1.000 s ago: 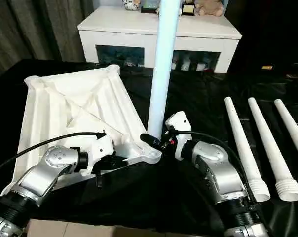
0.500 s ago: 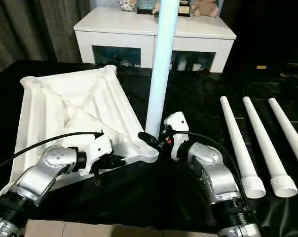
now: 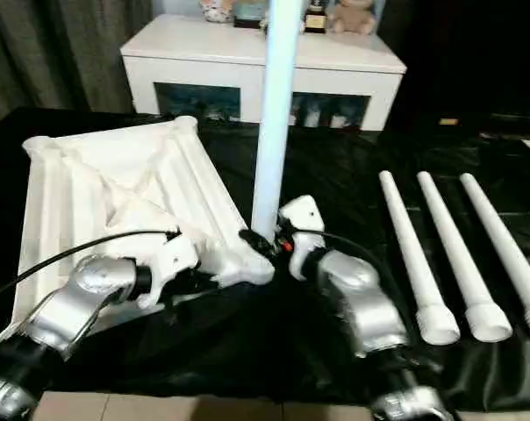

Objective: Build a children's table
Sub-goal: Rotate leg to tighten

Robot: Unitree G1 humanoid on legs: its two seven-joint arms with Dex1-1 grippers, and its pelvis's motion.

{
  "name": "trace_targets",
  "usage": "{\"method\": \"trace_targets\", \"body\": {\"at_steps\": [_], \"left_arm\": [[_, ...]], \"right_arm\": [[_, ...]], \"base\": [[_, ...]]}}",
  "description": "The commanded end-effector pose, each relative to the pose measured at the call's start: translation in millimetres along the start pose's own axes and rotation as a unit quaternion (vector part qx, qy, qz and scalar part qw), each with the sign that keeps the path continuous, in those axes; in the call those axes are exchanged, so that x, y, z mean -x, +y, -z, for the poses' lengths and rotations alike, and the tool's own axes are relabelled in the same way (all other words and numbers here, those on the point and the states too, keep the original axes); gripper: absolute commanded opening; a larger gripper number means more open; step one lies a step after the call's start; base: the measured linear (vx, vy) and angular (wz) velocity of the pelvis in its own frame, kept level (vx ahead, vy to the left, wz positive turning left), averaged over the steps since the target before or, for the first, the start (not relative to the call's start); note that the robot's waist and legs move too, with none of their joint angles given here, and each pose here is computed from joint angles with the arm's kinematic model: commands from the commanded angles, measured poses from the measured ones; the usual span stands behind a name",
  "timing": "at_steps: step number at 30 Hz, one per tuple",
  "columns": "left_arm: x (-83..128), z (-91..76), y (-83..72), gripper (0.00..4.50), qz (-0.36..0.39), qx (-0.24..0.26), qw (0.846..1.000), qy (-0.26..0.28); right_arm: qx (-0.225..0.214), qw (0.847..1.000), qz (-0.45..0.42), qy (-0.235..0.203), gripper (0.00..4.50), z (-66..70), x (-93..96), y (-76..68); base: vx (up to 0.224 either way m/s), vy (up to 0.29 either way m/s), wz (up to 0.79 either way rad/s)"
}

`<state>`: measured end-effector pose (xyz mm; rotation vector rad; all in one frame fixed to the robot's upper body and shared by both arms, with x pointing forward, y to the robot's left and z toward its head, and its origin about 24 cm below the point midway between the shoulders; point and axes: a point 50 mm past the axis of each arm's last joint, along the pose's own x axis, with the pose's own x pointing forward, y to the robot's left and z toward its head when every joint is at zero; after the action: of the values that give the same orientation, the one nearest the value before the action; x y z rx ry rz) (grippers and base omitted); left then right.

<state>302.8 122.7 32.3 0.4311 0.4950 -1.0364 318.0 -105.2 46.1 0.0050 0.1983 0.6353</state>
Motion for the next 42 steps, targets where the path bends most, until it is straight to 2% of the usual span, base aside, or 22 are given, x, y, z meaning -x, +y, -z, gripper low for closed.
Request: {"method": "trace_targets", "body": {"at_steps": [1,4,5,7,10,11,12,13,15,17,19,25,34,35,36,38,39,40,42], "left_arm": [[-7.1,-1.1,3.0,0.0,-0.034,0.031,0.999,0.015],[-16.6,-5.6,4.3,0.0,-0.067,0.051,0.996,0.024],[-25.2,-10.0,3.0,0.0,-0.088,0.06,0.994,0.032],[-30.9,-13.5,0.9,0.0,-0.098,0.066,0.992,0.034],[-37.9,-20.2,-2.0,0.0,-0.108,0.072,0.991,0.037],[-45.1,-31.0,-4.3,0.0,-0.118,0.076,0.989,0.035],[-47.2,-34.5,-5.0,0.0,-0.122,0.077,0.989,0.033],[-54.8,-48.7,-9.0,0.0,-0.134,0.082,0.987,0.024],[-56.1,-51.1,-9.9,0.0,-0.136,0.083,0.987,0.023],[-56.8,-51.1,-10.7,0.0,-0.147,0.082,0.985,0.028],[-56.5,-50.4,-10.7,0.0,-0.148,0.083,0.985,0.028],[-44.1,-40.2,1.0,0.0,-0.171,0.082,0.981,0.036],[-43.9,-37.4,0.3,0.0,-0.16,0.069,0.984,0.045],[-44.1,-36.9,-1.1,0.0,-0.152,0.066,0.985,0.044],[-44.0,-35.9,-2.8,0.0,-0.143,0.06,0.987,0.041],[-43.8,-35.2,-4.0,0.0,-0.136,0.054,0.988,0.037],[-43.7,-35.2,-4.1,0.0,-0.136,0.053,0.989,0.036],[-43.5,-35.0,-4.5,0.0,-0.133,0.05,0.989,0.034],[-41.1,-31.6,-4.5,0.0,-0.128,0.037,0.99,0.035]], "right_arm": [[-0.024,0.978,0.136,0.155,1.84,66.2,20.6,-24.8],[-0.039,0.971,0.175,0.155,1.84,65.9,13.4,-25.5],[-0.067,0.964,0.208,0.152,1.84,64.7,5.8,-24.3],[-0.091,0.958,0.228,0.148,1.84,63.5,0.5,-22.8],[-0.096,0.95,0.255,0.151,1.84,61.6,-5.3,-21.9],[-0.104,0.938,0.292,0.156,1.84,60.7,-10.6,-21.7],[-0.107,0.933,0.305,0.157,1.84,60.4,-11.8,-21.8],[-0.113,0.918,0.345,0.161,1.84,58.4,-16.9,-20.5],[-0.112,0.915,0.351,0.162,1.84,57.8,-18.2,-20.0],[-0.093,0.916,0.359,0.155,1.84,52.8,-23.4,-17.5],[-0.092,0.916,0.36,0.152,1.84,51.7,-24.3,-17.0],[-0.082,0.926,0.346,0.129,1.84,42.8,-30.6,-17.0],[-0.07,0.932,0.337,0.109,1.84,32.5,-37.7,-15.8],[-0.075,0.936,0.328,0.099,2.4,30.2,-39.1,-15.1],[-0.09,0.941,0.313,0.085,2.54,27.4,-41.0,-14.2],[-0.1,0.946,0.299,0.074,2.54,24.6,-42.5,-13.6],[-0.101,0.947,0.298,0.073,2.6,24.3,-42.7,-13.5],[-0.101,0.949,0.292,0.07,2.88,23.1,-43.3,-13.2],[-0.092,0.959,0.264,0.055,3.04,16.0,-46.9,-10.3]], "base": [[-0.073,0.05,-0.15],[-0.062,0.053,-0.12],[-0.05,0.054,-0.09],[-0.025,0.024,-0.03],[-0.029,-0.001,0.02],[-0.087,-0.003,0.07],[-0.067,-0.055,0.24],[0.105,-0.113,0.23],[0.163,-0.071,-0.09],[0.1,0.087,-0.39],[-0.053,0.014,0.24],[-0.01,-0.003,0.04],[0.0,0.0,0.0],[0.0,0.0,0.0],[0.0,0.0,0.0],[0.0,0.0,0.0],[0.0,0.0,0.0],[0.0,0.0,0.0],[0.026,-0.017,0.03]]}}
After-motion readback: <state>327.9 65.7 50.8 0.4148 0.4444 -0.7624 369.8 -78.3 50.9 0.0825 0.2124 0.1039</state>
